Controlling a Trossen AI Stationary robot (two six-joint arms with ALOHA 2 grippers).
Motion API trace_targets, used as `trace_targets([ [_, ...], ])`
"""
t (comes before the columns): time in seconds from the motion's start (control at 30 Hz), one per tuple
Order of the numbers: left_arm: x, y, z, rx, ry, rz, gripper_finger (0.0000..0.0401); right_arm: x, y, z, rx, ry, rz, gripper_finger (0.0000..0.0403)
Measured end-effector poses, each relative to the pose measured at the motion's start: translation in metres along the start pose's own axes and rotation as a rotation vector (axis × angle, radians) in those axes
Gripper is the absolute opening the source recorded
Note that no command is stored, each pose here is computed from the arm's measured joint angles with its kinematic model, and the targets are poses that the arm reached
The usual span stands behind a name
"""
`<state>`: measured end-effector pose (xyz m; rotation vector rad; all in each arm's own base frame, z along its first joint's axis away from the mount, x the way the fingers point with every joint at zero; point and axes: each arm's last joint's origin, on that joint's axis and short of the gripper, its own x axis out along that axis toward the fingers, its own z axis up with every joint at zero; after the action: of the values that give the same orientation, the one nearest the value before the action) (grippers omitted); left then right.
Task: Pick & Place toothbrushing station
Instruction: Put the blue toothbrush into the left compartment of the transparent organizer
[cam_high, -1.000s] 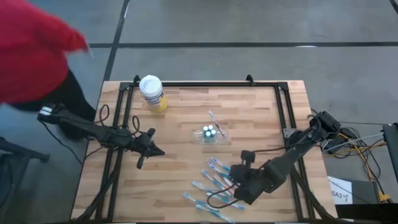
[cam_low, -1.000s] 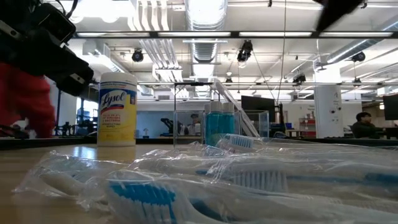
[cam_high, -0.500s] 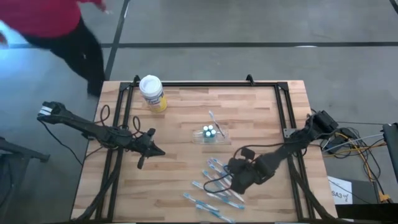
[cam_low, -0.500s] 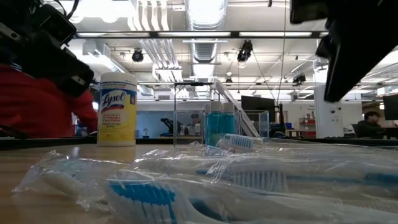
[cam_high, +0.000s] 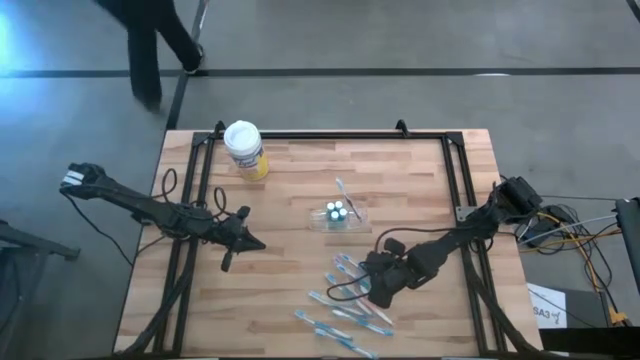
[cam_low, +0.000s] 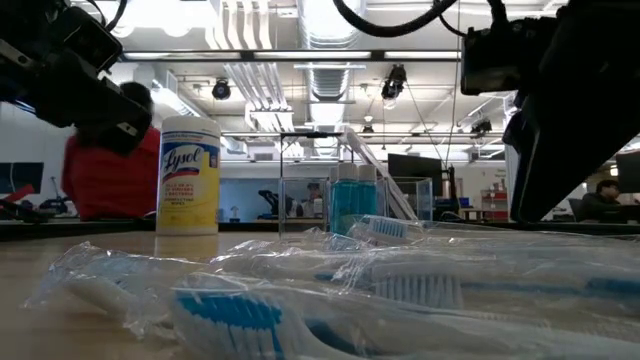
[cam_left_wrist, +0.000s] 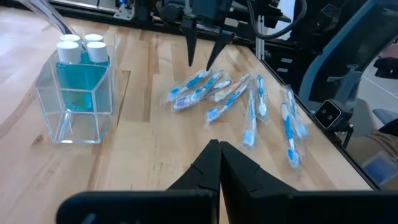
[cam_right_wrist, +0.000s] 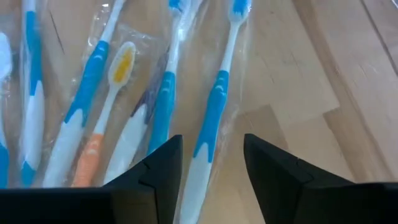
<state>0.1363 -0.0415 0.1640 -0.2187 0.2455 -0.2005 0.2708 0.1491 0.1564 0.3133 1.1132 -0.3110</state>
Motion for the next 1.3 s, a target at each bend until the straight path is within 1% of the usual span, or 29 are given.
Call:
trace_targets([
  [0.23,0.000,0.000,0.000,-0.001,-0.003,0.013,0.0005,0.010,-0.007,-0.007,0.010,0.009,-0.016,0.0166],
  [0.37,0.000,0.000,0.000,-0.016,-0.004,0.013,0.0005,0.014,-0.008,-0.007,0.014,-0.008,0.004,0.0160],
  [0.57,0.000,0.001,0.000,-0.002,-0.008,0.021,0.0005,0.016,-0.010,-0.009,0.006,-0.005,-0.002,0.0150],
  [0.97,0.000,0.001,0.000,-0.004,-0.009,0.024,0.0005,0.026,-0.022,-0.018,0.015,-0.003,-0.010,0.0129],
  [1.03,0.000,0.001,0.001,0.001,-0.011,0.025,0.0005,0.026,-0.022,-0.018,0.014,-0.005,-0.014,0.0119],
  [1.1,0.000,0.001,0.001,0.004,-0.012,0.025,0.0005,0.026,-0.023,-0.018,0.010,-0.004,-0.016,0.0100],
  [1.23,0.000,0.001,0.001,0.003,-0.015,0.024,0.0005,0.019,-0.023,-0.016,-0.043,-0.003,-0.020,0.0046],
  [1.3,0.000,0.001,0.001,0.002,-0.016,0.023,0.0005,0.013,-0.022,-0.012,-0.057,-0.034,-0.016,0.0022],
])
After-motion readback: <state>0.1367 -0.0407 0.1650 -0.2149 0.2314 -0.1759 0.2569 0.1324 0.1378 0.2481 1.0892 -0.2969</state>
